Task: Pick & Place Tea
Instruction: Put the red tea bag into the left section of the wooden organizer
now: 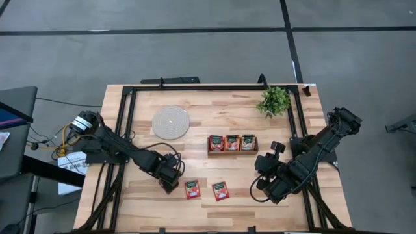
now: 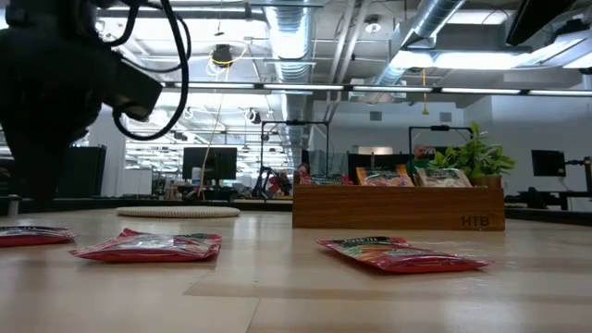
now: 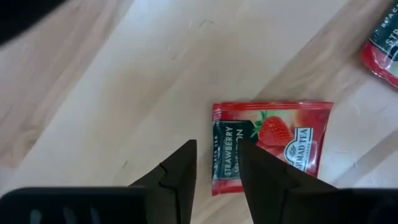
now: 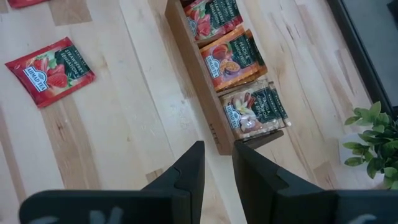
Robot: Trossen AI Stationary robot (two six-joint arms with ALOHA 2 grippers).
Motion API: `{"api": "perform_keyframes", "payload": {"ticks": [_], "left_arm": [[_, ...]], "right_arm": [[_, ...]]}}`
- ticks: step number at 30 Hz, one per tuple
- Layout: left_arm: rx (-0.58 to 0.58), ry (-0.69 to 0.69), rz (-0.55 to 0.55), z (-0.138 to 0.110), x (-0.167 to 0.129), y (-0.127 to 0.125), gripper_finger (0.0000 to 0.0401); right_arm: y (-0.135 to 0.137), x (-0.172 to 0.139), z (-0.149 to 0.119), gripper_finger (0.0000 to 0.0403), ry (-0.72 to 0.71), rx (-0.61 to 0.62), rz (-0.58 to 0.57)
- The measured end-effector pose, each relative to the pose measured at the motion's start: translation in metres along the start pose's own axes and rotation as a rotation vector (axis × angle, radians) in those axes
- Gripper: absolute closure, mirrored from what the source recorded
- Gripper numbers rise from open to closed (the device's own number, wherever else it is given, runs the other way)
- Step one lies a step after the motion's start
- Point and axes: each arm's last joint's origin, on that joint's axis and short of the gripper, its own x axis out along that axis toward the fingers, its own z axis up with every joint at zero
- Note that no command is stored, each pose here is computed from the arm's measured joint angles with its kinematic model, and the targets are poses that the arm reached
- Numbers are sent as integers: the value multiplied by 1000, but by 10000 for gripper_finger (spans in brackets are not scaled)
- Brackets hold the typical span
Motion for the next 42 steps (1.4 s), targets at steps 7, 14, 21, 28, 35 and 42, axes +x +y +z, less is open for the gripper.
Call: {"api": "perform_keyframes", "payload": {"ticks": [7,14,21,28,35,42], "left_arm": [[-59,29,-26,-2,12,6,293],[-59,47,-8,-2,19,5,293],[-53,104,45,-2,37,2,294],[-36,99,34,-2,37,2,347],[-36,100,30,-2,37,2,398],[-8,82,82,0,29,-1,401]], "right_arm": [[0,0,0,327,0,0,0],[0,0,0,327,0,-1,0],[0,0,0,327,0,-1,-1],[0,0,0,327,0,-2,-1],[0,0,0,327,0,-2,-1],[0,0,0,327,0,-2,-1]]}}
